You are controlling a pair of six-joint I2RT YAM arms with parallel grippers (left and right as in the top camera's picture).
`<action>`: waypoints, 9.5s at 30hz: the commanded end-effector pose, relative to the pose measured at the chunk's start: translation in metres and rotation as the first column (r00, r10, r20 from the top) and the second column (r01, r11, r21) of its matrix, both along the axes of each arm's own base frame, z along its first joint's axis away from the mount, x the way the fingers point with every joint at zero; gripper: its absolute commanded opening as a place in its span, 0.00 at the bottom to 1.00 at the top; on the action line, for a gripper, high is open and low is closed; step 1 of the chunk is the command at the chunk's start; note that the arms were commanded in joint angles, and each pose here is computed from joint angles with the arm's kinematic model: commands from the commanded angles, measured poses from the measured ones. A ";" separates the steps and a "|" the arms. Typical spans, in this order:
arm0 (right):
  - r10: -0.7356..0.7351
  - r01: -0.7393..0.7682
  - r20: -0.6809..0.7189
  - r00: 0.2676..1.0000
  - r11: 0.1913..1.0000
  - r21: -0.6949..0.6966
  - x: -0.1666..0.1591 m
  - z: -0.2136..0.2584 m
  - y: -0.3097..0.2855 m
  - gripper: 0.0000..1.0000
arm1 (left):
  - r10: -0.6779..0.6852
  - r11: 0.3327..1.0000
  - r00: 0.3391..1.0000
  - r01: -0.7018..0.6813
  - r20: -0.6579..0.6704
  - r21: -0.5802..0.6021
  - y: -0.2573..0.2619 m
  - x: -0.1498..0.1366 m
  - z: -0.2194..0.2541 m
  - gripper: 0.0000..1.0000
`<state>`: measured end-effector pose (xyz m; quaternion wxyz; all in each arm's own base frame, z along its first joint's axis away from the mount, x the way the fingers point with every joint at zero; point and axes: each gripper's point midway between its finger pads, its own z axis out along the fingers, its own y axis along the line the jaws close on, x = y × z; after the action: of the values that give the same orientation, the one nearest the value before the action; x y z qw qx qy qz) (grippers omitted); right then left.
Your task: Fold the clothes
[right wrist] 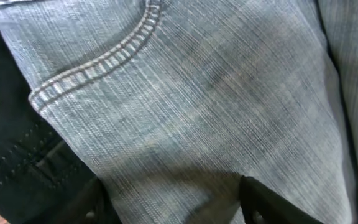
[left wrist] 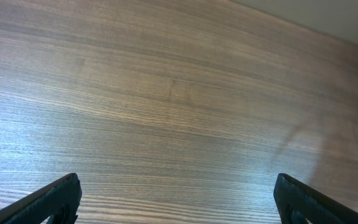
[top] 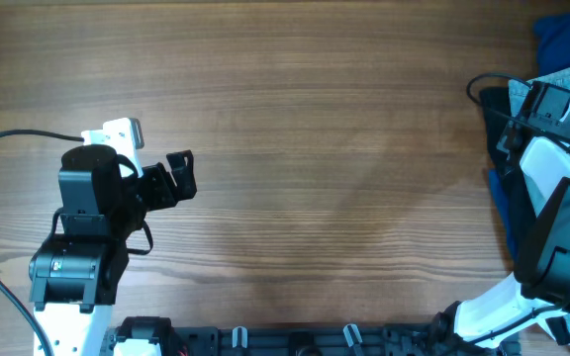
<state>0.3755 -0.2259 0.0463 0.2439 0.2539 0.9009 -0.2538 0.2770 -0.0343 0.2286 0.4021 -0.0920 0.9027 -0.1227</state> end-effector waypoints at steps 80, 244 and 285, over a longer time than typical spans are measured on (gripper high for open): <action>0.118 -0.122 0.064 0.991 0.990 0.074 0.036 -0.018 0.011 0.45 | -0.016 1.000 1.000 0.017 0.019 -0.018 -0.005 0.002 0.009 1.00; 0.776 -0.496 -0.409 0.480 0.625 0.603 -0.123 -0.032 0.295 0.54 | -0.122 0.990 0.760 0.043 -0.638 -0.137 -0.031 -0.013 -0.154 0.80; 0.187 -0.103 -0.203 0.961 0.926 0.362 -0.030 0.074 0.225 1.00 | -0.121 0.990 0.757 0.043 -0.642 -0.137 -0.031 -0.014 -0.154 0.87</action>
<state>0.3633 -0.0063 0.1271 0.1430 0.1245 0.9701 -0.1517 0.2608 -0.0607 0.0722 0.0533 -0.1161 0.9813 -0.1440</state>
